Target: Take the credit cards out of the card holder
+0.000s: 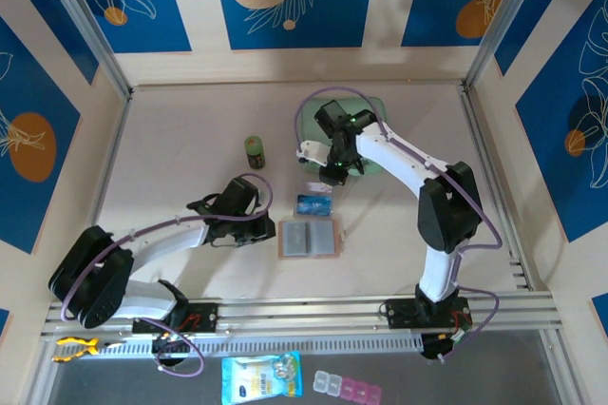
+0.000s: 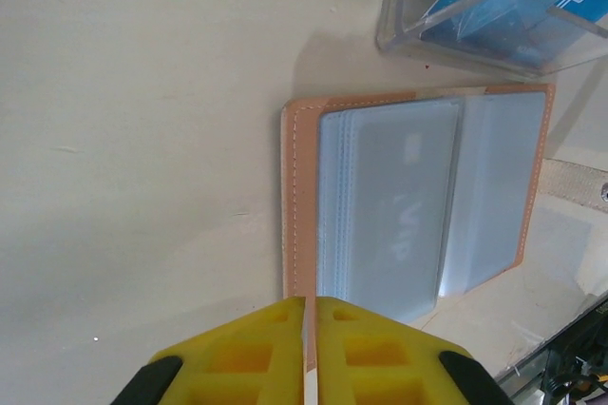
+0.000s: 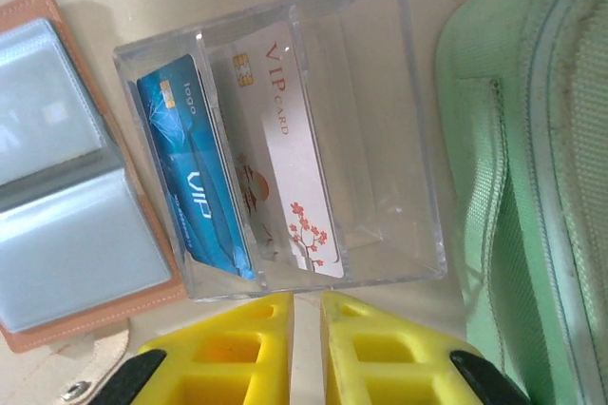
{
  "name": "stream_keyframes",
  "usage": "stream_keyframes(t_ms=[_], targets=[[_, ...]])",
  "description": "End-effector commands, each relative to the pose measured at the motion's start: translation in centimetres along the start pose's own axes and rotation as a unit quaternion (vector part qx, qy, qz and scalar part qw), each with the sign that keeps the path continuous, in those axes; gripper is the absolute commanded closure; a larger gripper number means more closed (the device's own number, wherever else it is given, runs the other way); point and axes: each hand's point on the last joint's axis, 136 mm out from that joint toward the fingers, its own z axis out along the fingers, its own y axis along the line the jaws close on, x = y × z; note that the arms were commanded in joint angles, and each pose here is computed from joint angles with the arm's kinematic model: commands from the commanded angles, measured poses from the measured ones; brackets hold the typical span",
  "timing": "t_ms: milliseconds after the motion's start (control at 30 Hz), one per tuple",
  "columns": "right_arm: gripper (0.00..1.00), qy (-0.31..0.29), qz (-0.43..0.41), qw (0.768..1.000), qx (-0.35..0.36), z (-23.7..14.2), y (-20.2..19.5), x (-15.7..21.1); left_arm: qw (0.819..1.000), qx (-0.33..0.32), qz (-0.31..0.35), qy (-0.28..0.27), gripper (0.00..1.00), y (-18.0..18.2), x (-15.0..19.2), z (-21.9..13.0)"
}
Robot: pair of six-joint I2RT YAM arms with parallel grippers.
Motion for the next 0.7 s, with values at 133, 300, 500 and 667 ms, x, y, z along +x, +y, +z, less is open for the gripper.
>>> stream_keyframes(t_ms=[133,300,500,667], targets=[[0.85,-0.098,0.157,0.983,-0.008,-2.4,1.5,-1.9,1.000,0.018,0.002,0.014,0.91,-1.3,-0.1,0.8],[0.87,-0.128,0.281,0.950,-0.038,-2.3,3.2,-1.9,0.999,0.024,0.009,0.023,0.92,-2.0,0.1,1.5],[0.91,-0.147,0.392,0.903,-0.094,-1.3,6.4,-1.4,0.999,0.025,0.015,0.032,0.93,-2.4,0.4,2.2],[0.91,-0.152,0.464,0.863,-0.132,-0.7,8.6,-1.0,0.999,0.016,0.018,0.041,0.94,-2.1,0.9,2.8]])
